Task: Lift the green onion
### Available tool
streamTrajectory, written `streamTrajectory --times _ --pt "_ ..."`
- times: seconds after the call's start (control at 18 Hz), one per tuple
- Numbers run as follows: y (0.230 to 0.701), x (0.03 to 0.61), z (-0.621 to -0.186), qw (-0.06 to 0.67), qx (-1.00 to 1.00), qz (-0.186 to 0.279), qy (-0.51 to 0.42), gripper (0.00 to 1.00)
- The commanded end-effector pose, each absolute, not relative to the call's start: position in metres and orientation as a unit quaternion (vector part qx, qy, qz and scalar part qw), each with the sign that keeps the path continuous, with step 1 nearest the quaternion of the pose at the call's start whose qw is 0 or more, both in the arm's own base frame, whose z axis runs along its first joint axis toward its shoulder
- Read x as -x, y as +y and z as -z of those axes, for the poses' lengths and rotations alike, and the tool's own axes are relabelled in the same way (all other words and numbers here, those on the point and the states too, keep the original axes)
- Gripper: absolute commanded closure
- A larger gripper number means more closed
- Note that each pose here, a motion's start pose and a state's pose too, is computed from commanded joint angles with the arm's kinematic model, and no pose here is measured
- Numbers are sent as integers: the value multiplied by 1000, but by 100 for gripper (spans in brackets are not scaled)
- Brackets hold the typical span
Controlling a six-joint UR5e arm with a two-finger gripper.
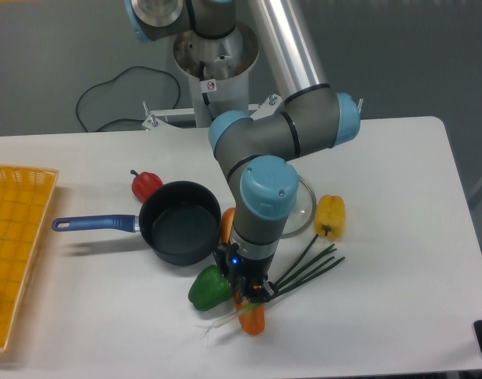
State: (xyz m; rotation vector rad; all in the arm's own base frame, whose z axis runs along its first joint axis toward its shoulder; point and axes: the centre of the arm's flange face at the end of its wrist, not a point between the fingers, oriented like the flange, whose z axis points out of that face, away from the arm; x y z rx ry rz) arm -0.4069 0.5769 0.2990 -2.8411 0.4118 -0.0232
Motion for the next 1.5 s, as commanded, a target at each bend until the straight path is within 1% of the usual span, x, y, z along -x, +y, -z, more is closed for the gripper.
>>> streamTrajectory --times 0.11,0.22,0.67,1.0,1.17,1.5 --pt "577 408 -294 133 981 9 141 30" --pt "575 412 -292 133 981 10 142 1" --pt "580 421 -260 127 982 16 136 0" --pt "583 425 -250 125 983 18 135 0" --pt "587 433 -245 114 984 8 135 0" --pt "592 439 -237 114 984 8 136 3"
